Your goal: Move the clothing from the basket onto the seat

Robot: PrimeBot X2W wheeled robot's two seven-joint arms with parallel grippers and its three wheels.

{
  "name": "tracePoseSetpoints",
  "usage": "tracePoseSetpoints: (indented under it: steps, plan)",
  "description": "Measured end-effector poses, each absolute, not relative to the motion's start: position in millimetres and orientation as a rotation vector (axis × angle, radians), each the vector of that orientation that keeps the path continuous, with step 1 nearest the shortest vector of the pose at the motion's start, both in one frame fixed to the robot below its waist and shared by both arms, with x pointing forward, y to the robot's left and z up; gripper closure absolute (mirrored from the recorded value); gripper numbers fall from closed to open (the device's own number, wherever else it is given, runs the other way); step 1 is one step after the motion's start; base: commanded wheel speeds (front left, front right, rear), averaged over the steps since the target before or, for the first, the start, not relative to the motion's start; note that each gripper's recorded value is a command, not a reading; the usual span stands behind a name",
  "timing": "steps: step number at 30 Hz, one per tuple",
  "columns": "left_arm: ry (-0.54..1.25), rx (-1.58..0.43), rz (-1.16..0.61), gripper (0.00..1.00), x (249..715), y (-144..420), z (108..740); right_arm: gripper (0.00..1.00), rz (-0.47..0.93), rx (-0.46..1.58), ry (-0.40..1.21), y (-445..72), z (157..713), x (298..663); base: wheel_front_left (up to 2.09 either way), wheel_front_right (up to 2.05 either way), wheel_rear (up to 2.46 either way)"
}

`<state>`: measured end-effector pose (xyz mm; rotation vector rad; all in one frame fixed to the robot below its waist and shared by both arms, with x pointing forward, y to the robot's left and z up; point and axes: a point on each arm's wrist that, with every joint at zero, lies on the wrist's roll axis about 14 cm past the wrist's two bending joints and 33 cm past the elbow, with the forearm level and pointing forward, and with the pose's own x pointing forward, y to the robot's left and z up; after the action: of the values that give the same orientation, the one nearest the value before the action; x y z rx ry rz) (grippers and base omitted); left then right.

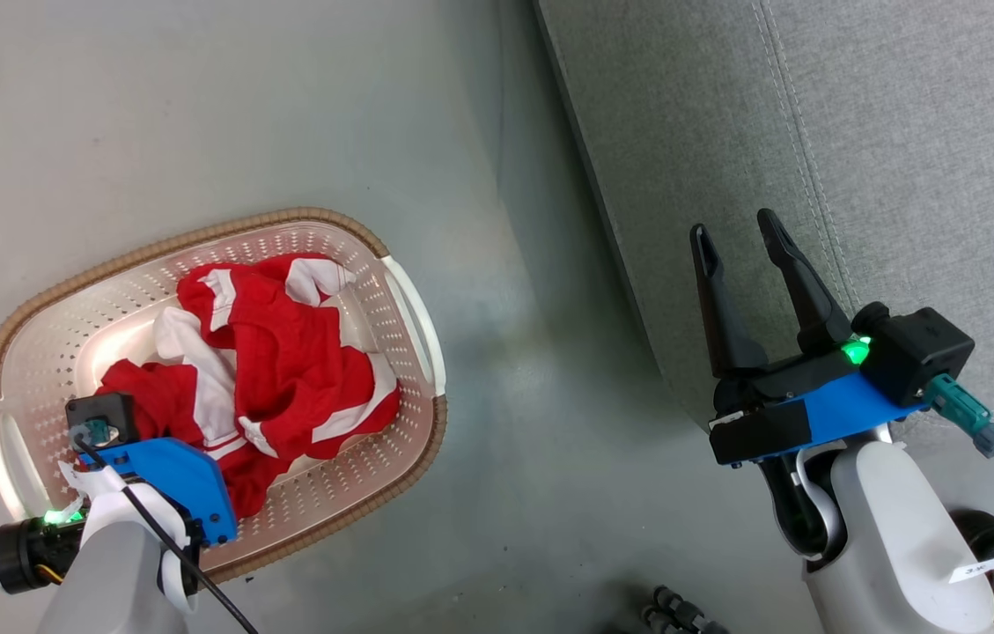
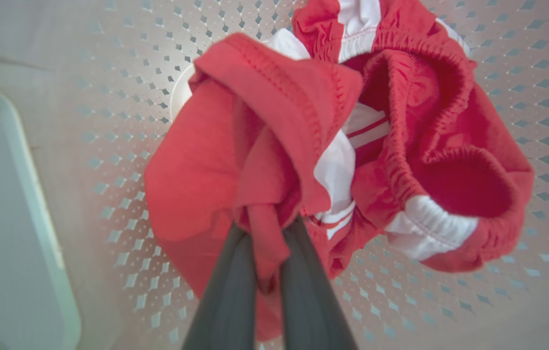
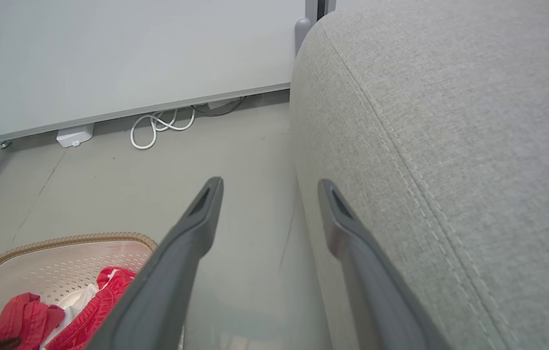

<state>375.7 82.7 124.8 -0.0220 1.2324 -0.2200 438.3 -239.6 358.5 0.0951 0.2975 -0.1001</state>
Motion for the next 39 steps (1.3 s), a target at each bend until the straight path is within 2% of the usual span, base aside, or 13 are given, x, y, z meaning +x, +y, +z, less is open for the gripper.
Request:
tracePoseSetpoints:
  steps: [8, 13, 24, 39]
  plan:
    - [1.203, -0.05, -0.25, 1.0, 375, 74, 144, 0.0, -0.081, 0.083, 0.268, -235, 371, 442, 0.0, 0.0, 0.0]
    - [1.117, -0.069, -0.272, 1.0, 385, 67, 173, 0.0, -0.073, 0.069, 0.223, -233, 389, 442, 0.0, 0.0, 0.0]
    - [0.821, -0.07, -0.331, 1.0, 407, 70, 267, 0.0, -0.026, 0.065, 0.126, -213, 434, 427, 0.0, 0.0, 0.0]
    - [0.409, -0.08, -0.381, 1.0, 415, 67, 404, 0.0, 0.098, 0.075, 0.04, -168, 485, 387, 0.0, 0.0, 0.0]
